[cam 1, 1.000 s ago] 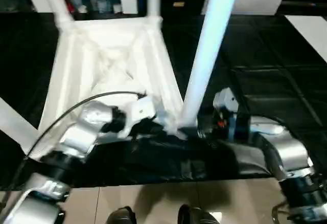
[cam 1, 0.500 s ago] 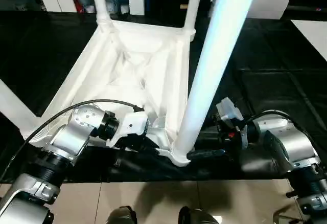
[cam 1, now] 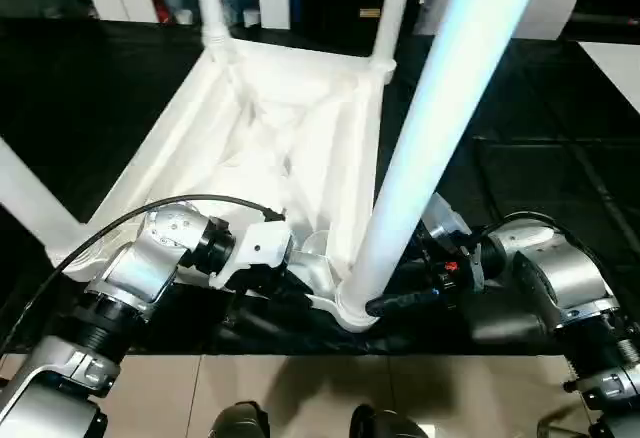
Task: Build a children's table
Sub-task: Rotate leg to tighten
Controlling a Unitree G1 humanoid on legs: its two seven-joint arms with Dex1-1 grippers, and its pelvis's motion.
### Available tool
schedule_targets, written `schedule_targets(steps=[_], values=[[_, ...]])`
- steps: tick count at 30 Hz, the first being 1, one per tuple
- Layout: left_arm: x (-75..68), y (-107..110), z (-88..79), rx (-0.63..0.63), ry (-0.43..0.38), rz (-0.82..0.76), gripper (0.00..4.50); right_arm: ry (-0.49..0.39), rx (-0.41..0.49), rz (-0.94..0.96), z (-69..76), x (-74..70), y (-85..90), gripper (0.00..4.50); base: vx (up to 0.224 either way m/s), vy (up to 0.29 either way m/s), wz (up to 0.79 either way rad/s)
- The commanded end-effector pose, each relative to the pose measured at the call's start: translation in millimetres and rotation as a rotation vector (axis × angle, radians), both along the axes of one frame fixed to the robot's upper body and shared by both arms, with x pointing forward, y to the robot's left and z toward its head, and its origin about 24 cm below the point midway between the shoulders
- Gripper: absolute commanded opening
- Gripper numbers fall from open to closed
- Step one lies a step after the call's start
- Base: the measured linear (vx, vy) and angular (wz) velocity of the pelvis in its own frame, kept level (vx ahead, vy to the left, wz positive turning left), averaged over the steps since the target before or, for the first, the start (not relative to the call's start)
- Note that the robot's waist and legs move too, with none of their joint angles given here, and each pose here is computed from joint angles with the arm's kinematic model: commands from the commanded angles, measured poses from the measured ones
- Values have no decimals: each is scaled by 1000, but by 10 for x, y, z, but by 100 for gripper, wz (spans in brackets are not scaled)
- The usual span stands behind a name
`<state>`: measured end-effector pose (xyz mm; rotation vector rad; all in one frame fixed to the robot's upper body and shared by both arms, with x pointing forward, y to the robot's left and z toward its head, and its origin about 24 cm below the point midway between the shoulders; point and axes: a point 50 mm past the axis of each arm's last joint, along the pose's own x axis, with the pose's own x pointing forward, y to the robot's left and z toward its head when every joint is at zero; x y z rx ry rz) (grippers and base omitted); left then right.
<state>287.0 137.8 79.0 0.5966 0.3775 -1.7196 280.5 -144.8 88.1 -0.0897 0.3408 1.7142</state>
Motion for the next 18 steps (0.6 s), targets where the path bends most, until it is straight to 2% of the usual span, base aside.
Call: schedule_targets(steps=[1, 2, 7, 10, 13, 16, 18], values=[[-56, -50, -101, 43, 48, -57, 0, 29, 8, 54, 19, -30, 21, 223, 0, 0, 0], [-56, -50, -101, 43, 48, -56, 0, 29, 8, 54, 19, -31, 22, 211, 0, 0, 0], [-28, -84, -58, -20, 79, 16, 0, 98, 40, -11, 21, -67, 89, 205, 0, 0, 0], [35, -146, -42, -37, 75, 121, 0, 79, 50, -174, -33, -34, 201, 204, 0, 0, 0], [101, -239, -15, -82, 73, 222, 0, 34, 8, -353, -115, 51, 293, 204, 0, 0, 0], [188, -385, 23, -122, 51, 349, 0, 39, -17, -592, -174, 174, 411, 202, -18, 0, -2], [213, -424, 36, -131, 44, 384, 0, 40, -26, -654, -186, 201, 443, 200, 0, 0, 0]])
